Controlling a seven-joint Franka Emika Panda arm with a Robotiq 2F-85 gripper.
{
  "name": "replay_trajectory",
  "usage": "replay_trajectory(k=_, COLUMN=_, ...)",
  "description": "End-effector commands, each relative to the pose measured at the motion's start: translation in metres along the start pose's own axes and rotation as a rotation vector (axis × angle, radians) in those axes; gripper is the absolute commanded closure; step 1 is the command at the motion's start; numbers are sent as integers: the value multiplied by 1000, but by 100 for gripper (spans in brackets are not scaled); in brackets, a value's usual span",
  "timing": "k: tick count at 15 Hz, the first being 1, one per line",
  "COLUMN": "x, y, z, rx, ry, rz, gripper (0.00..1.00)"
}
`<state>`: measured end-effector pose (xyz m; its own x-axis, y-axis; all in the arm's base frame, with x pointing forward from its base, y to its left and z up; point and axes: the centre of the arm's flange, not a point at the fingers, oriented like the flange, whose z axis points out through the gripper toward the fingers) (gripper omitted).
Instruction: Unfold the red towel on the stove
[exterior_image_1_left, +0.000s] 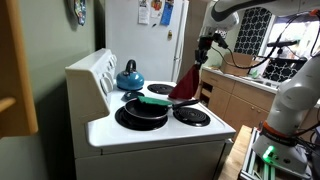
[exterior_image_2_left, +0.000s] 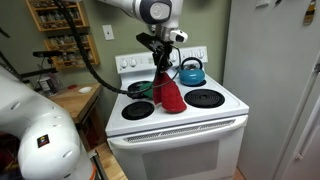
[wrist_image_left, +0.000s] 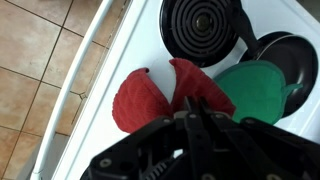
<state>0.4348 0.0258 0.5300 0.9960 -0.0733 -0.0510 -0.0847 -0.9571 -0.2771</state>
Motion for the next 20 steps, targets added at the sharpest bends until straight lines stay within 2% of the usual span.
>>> replay_trajectory(k=1, x=-35, y=-34, z=-24, rx=-49, ry=-39, rz=-39, gripper=99)
replay_trajectory(k=3, x=-56, y=-51, z=-38, rx=-33, ry=-94, rz=-49, gripper=99)
replay_trajectory(k=5, x=-74, y=-60, z=-54, rx=17, ry=-146, rz=-67, gripper=99)
replay_trajectory(k=9, x=-86, y=-58, z=-80, rx=238, ry=-212, rz=-89, gripper=99)
replay_trajectory(k=11, x=-81, y=-50, z=-82, rx=289, ry=-216, rz=-70, gripper=99)
replay_trajectory(k=14, x=-57, y=-28, z=-59, rx=326, ry=-246, rz=-43, gripper=99)
replay_trajectory(k=17, x=-37, y=-8, z=-36, rx=386, ry=-316, rz=-1, gripper=99)
replay_trajectory(k=20, x=-30, y=-6, z=-26, rx=421, ry=-356, rz=-1, gripper=99)
